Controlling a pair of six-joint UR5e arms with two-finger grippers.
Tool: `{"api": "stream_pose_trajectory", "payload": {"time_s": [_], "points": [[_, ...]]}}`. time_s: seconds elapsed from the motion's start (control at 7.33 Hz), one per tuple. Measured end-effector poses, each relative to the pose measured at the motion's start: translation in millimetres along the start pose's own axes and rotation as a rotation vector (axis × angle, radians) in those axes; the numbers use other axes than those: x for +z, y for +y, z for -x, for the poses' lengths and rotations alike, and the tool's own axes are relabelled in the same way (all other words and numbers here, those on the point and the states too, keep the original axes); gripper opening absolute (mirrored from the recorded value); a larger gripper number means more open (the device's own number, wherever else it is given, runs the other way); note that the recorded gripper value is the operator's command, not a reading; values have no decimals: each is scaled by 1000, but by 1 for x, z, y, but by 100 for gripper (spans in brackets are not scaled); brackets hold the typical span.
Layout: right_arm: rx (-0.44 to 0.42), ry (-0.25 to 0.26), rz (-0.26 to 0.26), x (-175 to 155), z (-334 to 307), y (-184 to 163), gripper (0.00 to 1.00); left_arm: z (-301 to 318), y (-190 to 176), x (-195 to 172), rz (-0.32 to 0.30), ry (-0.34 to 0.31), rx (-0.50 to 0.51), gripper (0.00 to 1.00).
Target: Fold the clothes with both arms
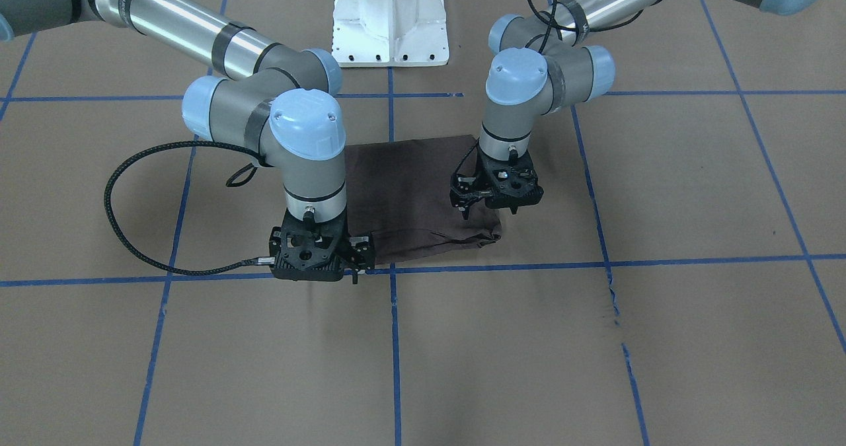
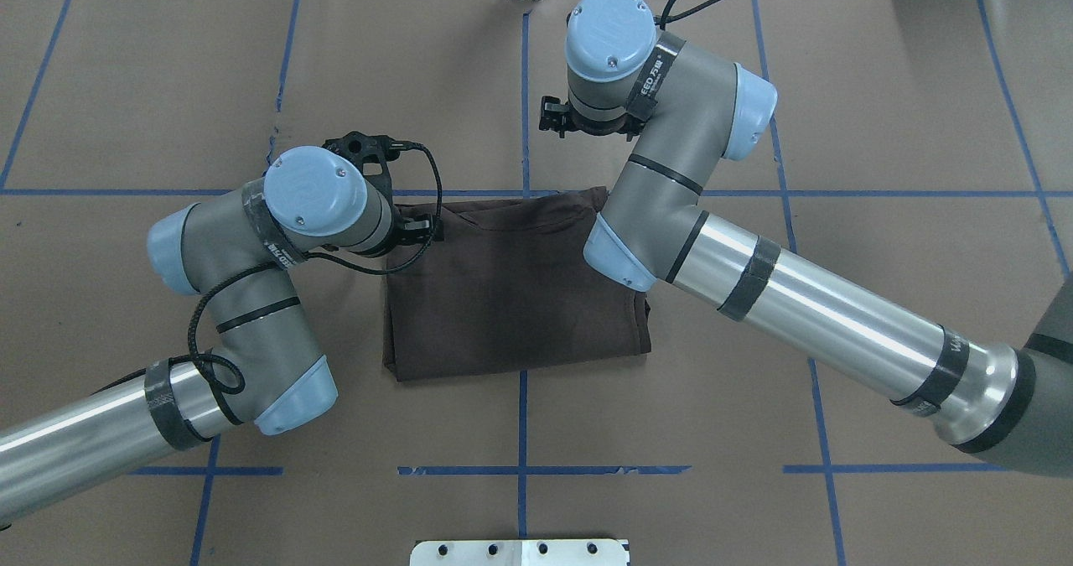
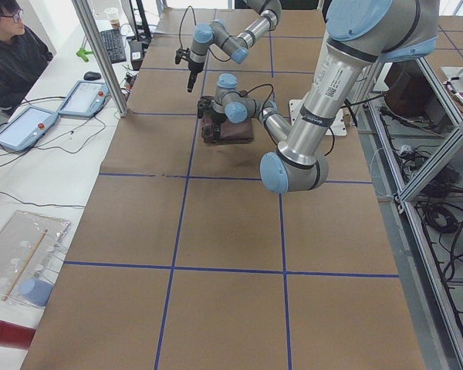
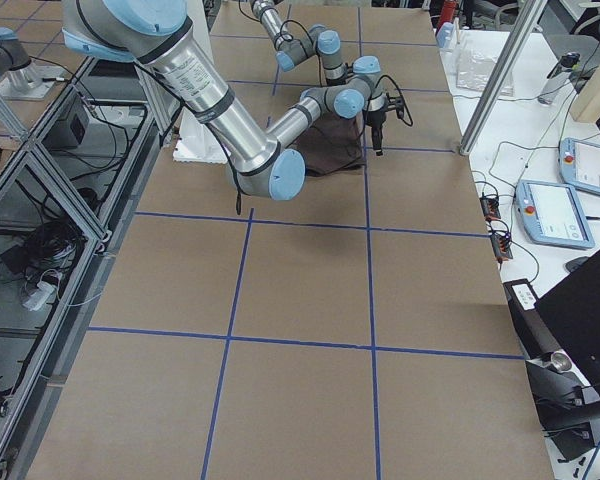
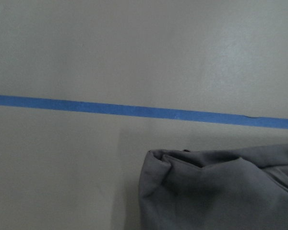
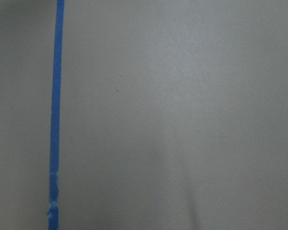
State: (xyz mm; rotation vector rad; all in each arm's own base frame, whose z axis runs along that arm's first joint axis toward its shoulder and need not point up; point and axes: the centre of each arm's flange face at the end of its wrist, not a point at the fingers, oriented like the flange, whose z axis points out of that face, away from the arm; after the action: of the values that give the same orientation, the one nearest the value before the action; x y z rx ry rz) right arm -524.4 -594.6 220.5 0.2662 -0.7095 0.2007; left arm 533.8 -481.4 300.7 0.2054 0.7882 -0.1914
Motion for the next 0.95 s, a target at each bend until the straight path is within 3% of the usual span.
{"api": "stream_pose_trajectory", "payload": {"time_s": [0.55,0.95], "points": [[-9,5,2,3,-7,2,100,31,-39,28,-43,-77,-15,100],[-12,7,2,7,-13,4,100,57,-81,27,-95,-75,25,100]]}}
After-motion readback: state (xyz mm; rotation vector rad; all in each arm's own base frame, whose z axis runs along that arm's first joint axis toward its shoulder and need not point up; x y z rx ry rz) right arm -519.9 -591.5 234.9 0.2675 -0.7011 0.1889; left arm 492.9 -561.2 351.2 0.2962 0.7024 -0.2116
